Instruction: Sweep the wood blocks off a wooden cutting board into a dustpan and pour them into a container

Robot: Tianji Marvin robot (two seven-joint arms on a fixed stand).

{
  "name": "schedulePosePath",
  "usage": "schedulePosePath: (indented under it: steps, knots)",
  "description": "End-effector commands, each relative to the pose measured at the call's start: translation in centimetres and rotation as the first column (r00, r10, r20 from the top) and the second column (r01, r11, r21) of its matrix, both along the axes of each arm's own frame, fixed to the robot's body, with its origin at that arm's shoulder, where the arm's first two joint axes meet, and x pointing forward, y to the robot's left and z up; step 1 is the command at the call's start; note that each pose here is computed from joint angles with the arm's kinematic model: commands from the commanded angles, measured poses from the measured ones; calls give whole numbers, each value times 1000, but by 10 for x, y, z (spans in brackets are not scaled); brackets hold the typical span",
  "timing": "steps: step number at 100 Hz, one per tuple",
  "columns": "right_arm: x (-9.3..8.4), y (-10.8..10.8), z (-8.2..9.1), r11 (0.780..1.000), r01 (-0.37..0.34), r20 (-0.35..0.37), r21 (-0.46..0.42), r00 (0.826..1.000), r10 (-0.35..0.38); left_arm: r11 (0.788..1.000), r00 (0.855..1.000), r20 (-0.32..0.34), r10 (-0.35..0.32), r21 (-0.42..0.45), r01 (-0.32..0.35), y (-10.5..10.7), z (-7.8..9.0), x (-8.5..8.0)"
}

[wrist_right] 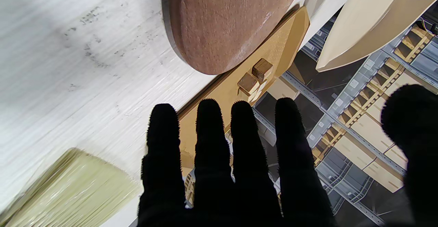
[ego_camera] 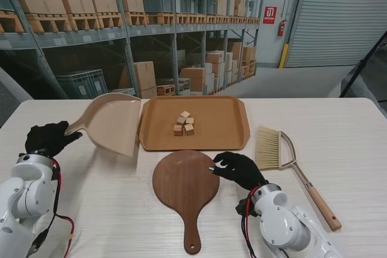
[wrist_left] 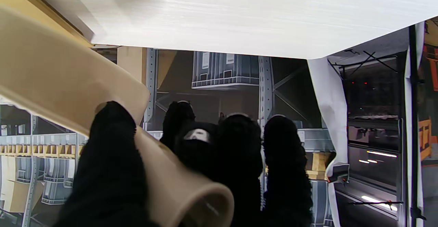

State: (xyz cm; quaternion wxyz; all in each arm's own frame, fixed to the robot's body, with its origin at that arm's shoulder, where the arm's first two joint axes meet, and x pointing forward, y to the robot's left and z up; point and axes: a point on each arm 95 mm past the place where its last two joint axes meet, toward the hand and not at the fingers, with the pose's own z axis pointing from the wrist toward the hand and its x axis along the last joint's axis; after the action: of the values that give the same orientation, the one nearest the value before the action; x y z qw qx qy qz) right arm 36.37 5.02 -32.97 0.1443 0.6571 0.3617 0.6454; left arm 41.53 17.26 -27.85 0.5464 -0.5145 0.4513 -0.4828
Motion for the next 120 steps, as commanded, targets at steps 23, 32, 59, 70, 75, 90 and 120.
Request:
schedulePosePath:
  steps: [23, 32, 59, 70, 75, 90, 120]
  knots:
    - [-5, 4, -4, 1000, -11, -23, 5, 1000, 11, 997, 997, -36, 69, 25, -68, 7, -23, -33]
    - [-5, 4, -4, 1000, -11, -23, 4, 1000, 11, 996, 995, -49, 86, 26, -85, 8, -30, -37]
    - [-5, 4, -4, 1000, -9, -25, 3, 1000, 9, 992, 987, -95, 127, 7, -126, 8, -53, -44]
    - [-5, 4, -5, 1000, -9, -27, 3, 1000, 9, 990, 983, -120, 142, 5, -142, 8, -63, -45]
    - [-5, 3, -5, 1000, -9, -27, 3, 1000, 9, 989, 980, -132, 148, 5, -148, 8, -67, -47]
    - [-6, 3, -6, 1000, -6, -30, 4, 1000, 7, 987, 973, -172, 157, 0, -159, 9, -79, -52]
    - [-7, 4, -7, 1000, -8, -38, 10, 999, 8, 987, 951, -274, 147, -21, -159, 14, -89, -65]
